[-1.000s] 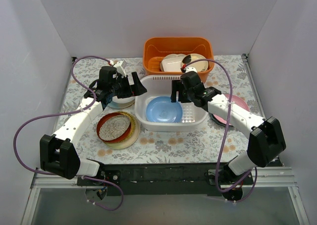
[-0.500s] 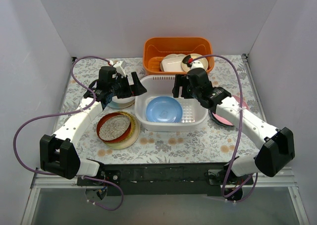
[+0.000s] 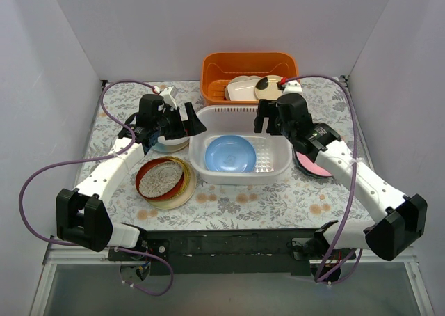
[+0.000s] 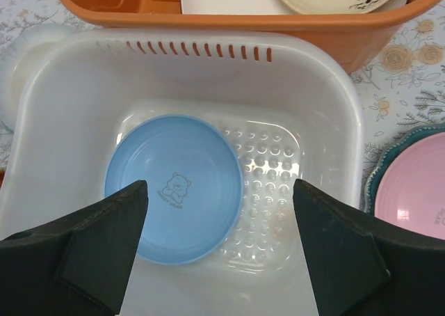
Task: Place the plates into the plastic bin on the countertop
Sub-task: Pick up the plate at the center of the board.
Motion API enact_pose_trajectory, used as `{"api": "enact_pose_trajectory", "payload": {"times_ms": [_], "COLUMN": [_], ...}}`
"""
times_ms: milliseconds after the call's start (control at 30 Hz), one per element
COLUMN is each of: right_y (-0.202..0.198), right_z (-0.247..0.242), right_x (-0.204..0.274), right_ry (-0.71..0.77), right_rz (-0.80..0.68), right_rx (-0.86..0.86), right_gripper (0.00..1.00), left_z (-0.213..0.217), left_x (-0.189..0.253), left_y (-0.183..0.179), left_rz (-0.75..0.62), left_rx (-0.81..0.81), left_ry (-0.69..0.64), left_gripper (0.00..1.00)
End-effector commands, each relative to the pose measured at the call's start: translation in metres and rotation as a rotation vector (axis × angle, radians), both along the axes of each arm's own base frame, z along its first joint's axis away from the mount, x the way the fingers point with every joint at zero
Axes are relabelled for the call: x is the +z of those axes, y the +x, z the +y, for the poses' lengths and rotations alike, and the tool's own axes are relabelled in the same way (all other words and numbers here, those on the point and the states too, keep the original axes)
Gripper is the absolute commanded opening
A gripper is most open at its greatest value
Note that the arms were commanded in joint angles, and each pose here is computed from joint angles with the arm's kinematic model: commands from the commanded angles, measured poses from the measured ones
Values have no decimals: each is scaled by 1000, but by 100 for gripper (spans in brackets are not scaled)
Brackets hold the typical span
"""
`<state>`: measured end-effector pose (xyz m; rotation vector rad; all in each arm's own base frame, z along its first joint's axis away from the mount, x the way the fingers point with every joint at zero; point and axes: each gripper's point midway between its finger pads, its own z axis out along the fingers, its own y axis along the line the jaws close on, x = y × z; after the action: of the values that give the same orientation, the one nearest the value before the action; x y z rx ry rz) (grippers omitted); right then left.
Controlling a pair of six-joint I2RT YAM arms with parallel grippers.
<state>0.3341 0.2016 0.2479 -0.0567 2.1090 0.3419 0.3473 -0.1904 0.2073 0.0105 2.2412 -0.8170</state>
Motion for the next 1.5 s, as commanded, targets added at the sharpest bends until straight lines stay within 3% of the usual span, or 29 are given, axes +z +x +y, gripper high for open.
{"api": "enact_pose_trajectory", "payload": {"times_ms": [0, 400, 667, 1067, 1467], "right_y": [8, 21, 25, 22, 5], "right_z": [-24, -124, -138, -152, -186], "right_x": [28, 2, -13, -13, -55], "right_ry": [27, 138, 220, 214, 241], "right_rz": [-65, -9, 35, 33, 89], "right_rx": [-53, -192, -201, -239, -350], "right_gripper": [93, 95, 95, 95, 95], "left_z": [2, -2, -3, -3, -4], "left_x": [15, 13, 10, 10, 11], "left_y": [-4, -6, -6, -7, -9], "left_rz": [-40, -29, -25, -18, -19], "left_rx": [-4, -23, -25, -30, -40], "left_ry": [-19, -36, -35, -49, -58], "left_gripper": [98, 98, 98, 98, 98]}}
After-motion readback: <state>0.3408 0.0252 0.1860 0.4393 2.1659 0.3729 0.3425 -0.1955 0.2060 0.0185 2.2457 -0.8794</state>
